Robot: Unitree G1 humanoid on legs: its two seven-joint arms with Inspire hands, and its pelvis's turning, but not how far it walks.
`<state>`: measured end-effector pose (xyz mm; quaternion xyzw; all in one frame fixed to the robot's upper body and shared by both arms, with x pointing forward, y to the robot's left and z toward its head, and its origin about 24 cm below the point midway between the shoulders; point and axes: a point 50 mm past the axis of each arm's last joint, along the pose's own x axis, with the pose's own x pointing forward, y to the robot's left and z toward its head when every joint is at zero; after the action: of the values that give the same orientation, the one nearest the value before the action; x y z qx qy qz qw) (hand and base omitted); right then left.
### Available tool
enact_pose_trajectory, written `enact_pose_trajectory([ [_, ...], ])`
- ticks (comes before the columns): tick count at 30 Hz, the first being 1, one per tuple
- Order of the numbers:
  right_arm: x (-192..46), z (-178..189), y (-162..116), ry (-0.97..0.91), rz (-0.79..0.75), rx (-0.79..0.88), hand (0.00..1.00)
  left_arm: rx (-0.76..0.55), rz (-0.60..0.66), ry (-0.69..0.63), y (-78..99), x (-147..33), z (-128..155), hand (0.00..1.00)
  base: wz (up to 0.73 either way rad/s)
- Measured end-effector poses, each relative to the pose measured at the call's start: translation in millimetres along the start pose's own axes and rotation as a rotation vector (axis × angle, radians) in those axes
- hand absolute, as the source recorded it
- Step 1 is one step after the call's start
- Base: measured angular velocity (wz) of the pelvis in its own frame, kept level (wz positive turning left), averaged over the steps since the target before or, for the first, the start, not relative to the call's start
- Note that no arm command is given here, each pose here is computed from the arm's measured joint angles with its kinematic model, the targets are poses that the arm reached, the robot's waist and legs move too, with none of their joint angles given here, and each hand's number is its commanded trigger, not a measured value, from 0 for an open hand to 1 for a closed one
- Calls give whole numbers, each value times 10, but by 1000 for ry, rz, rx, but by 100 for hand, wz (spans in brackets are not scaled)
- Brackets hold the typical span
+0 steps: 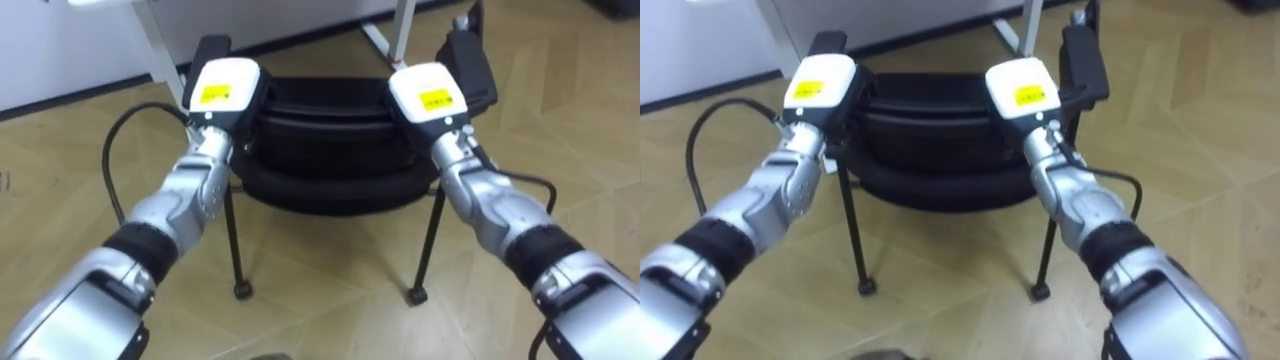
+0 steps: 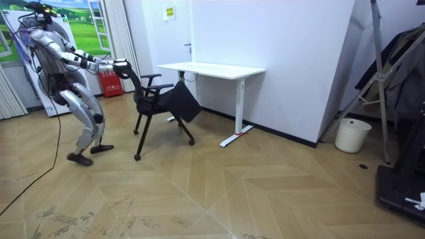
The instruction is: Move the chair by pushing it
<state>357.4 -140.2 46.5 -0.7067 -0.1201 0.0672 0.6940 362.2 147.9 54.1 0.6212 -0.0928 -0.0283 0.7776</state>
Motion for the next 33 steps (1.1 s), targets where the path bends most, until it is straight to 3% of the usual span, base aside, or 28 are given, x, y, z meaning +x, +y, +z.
enact_pose_trajectory([
  [18, 184, 20, -256, -18, -53, -37, 100, 1, 84, 17, 164, 92, -26, 100, 20],
  [33, 64, -3, -56, -40, 61, -15, 100, -13, 25, 40, -108, -81, -28, 100, 11],
])
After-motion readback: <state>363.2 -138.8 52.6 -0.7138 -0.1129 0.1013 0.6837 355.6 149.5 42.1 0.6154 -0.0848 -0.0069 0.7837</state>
